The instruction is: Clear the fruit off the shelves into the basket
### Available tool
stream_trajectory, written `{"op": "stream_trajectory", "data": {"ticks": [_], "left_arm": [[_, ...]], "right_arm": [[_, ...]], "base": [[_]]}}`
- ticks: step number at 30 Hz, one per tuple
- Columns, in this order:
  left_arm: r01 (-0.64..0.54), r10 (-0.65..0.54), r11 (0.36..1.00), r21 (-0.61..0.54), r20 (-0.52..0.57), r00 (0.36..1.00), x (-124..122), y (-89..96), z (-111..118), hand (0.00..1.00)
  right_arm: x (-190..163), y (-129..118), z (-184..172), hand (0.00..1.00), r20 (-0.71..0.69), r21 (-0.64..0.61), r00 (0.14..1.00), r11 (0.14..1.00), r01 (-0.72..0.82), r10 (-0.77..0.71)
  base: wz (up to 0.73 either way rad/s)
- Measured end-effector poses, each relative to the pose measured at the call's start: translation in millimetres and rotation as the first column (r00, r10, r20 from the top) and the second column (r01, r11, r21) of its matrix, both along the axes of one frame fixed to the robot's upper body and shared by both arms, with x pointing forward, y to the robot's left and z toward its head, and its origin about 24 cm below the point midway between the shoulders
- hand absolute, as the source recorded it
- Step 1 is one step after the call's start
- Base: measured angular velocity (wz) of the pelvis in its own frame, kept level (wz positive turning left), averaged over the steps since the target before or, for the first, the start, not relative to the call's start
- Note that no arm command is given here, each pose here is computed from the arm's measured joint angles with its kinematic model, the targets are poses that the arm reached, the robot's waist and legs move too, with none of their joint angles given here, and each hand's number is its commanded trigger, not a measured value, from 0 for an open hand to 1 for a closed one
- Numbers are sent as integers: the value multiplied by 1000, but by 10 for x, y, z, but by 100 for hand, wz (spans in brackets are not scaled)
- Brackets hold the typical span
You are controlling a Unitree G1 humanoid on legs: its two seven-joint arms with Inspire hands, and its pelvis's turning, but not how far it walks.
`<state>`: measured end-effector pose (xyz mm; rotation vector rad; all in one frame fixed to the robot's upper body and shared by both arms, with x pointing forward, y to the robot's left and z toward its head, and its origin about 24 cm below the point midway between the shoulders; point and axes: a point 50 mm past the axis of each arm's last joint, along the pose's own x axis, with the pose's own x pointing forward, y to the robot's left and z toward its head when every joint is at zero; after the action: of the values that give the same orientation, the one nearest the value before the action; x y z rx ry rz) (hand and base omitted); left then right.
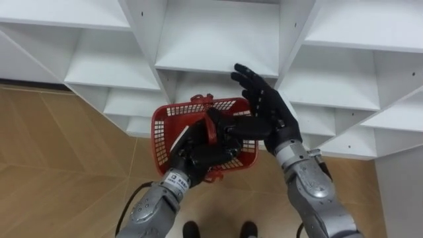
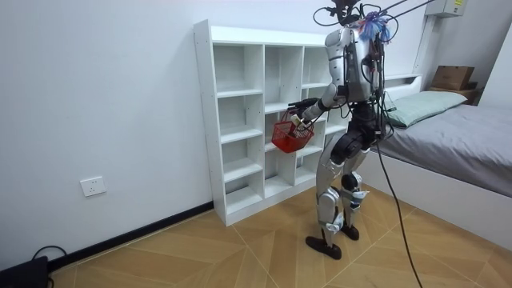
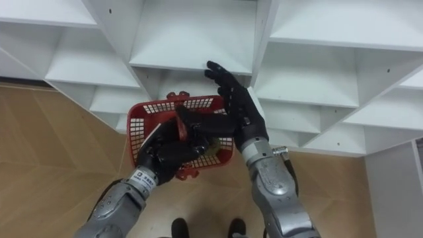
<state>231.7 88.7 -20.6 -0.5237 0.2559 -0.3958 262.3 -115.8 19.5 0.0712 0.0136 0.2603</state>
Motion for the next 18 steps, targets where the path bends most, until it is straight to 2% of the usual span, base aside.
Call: {"op": "stream_trajectory", "data": {"ticks": [9,18], "left_arm": [[7,-7,1000,10,44,999,37,56,84,100],[7,-8,1000,17,40,999,33,70,72,100]], "right_arm": [[43,26,66,0,32,4,999,1000,-31,30],[40,27,56,0,30,2,999,999,-32,32]], "base": [[0],[0]]}}
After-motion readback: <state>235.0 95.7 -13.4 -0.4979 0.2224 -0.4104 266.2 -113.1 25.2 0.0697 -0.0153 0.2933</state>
